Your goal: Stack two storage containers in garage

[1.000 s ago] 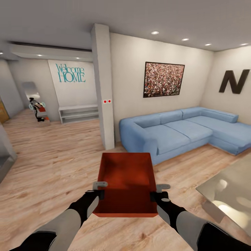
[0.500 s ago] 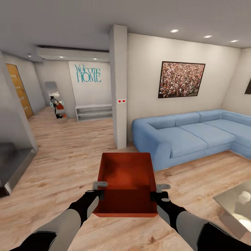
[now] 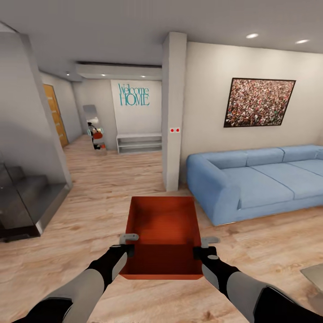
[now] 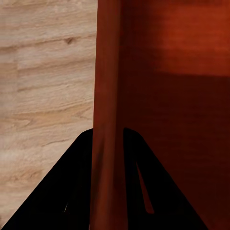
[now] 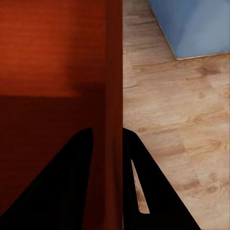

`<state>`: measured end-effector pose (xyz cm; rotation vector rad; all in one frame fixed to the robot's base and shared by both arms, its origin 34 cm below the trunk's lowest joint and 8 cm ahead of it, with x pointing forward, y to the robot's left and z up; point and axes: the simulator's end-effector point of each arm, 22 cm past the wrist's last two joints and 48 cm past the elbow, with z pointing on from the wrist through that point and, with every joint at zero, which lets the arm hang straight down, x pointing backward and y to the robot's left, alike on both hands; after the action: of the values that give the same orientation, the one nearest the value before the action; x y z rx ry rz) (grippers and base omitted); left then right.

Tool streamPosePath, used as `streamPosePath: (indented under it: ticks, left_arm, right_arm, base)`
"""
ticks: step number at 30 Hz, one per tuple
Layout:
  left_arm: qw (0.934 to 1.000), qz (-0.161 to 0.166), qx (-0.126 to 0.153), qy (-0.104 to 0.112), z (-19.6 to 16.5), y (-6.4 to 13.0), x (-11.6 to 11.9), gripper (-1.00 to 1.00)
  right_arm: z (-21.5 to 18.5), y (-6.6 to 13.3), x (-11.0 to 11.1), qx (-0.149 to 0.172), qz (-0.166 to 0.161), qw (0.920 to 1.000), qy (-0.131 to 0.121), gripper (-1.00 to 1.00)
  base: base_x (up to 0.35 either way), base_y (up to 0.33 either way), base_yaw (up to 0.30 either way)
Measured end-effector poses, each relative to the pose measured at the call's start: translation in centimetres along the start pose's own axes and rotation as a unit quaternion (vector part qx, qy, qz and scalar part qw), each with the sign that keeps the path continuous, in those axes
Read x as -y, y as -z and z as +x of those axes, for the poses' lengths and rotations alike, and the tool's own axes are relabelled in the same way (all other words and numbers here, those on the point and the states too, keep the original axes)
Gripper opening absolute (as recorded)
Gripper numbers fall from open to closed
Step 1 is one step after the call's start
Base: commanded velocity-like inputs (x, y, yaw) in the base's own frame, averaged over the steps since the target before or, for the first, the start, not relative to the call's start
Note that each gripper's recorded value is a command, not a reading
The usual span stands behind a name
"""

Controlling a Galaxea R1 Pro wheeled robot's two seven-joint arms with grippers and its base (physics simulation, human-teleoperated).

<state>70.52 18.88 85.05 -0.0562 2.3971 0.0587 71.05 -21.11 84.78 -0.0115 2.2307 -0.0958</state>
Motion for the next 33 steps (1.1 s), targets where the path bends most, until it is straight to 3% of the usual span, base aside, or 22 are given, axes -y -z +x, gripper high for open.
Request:
streamPosePath:
  ticks: [25,33]
  left_arm:
    - [1.0000,0.000,0.000,0.000,0.00,0.00,-0.01,-1.00]
    - [1.0000,0.000,0.000,0.000,0.00,0.00,0.02,-1.00]
  right_arm:
    - [-0.01,0.00,-0.01,0.000,0.000,1.0000,0.000,-1.00]
    - [-0.01,0.00,0.02,0.000,0.000,1.0000,0.000,-1.00]
  base:
    - [0.000,0.000,0.269]
    - [0.000,0.000,0.068]
